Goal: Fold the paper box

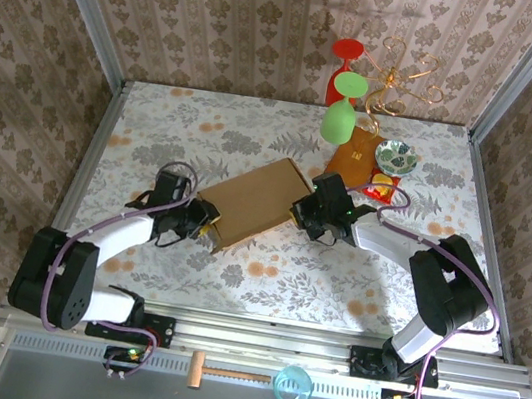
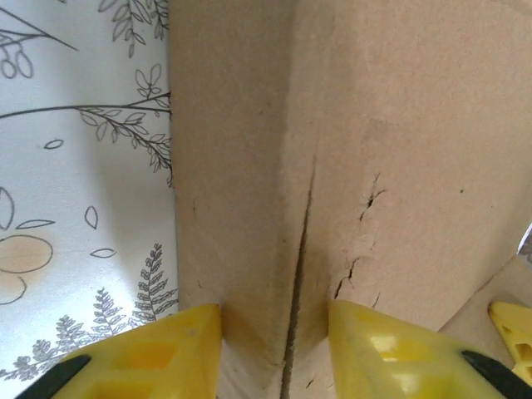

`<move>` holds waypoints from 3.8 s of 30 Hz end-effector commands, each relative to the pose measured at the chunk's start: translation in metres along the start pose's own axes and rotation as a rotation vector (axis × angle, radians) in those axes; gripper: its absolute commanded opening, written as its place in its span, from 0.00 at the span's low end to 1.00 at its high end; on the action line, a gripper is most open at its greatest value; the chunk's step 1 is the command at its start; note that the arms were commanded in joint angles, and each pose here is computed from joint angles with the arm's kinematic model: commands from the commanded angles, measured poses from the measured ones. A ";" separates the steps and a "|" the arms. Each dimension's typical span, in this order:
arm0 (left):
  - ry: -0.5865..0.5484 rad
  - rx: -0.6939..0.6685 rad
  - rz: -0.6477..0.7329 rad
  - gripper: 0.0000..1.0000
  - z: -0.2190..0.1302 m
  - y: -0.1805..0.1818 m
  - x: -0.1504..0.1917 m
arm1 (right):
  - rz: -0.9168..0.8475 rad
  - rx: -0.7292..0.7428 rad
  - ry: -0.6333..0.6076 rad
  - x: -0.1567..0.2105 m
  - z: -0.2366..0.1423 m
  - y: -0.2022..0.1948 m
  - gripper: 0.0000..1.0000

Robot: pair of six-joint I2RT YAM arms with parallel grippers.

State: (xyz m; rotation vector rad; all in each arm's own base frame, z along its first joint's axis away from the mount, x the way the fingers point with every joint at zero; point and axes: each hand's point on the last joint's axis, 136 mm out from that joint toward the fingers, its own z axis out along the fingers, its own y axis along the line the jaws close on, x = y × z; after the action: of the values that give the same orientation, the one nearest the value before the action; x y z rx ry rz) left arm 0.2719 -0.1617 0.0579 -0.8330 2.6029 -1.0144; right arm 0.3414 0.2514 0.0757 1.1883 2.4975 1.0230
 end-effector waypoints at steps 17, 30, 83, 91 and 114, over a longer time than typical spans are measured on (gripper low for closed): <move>0.127 -0.069 0.188 0.00 -0.003 0.024 0.012 | -0.544 -0.017 -0.099 -0.051 -0.111 0.022 0.70; 0.247 -0.101 0.299 0.00 -0.001 0.033 0.020 | -0.694 0.030 0.193 -0.074 -0.048 -0.007 0.85; 0.121 0.049 -0.381 0.67 -0.042 0.007 -0.035 | 0.229 -0.092 0.665 -0.004 -0.046 0.007 0.44; 0.050 0.119 -0.594 0.75 -0.040 -0.003 -0.043 | 0.301 -0.037 0.701 -0.004 -0.051 -0.002 0.43; 0.125 0.151 -0.815 0.70 0.008 -0.028 0.004 | 0.353 -0.010 0.690 -0.007 -0.045 -0.013 0.40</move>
State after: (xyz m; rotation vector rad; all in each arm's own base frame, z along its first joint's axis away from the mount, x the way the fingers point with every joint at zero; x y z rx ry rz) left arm 0.2972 -0.1711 0.0815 -1.8200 2.1949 -1.4248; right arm 0.3295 0.2126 0.1126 1.4362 2.7515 1.8423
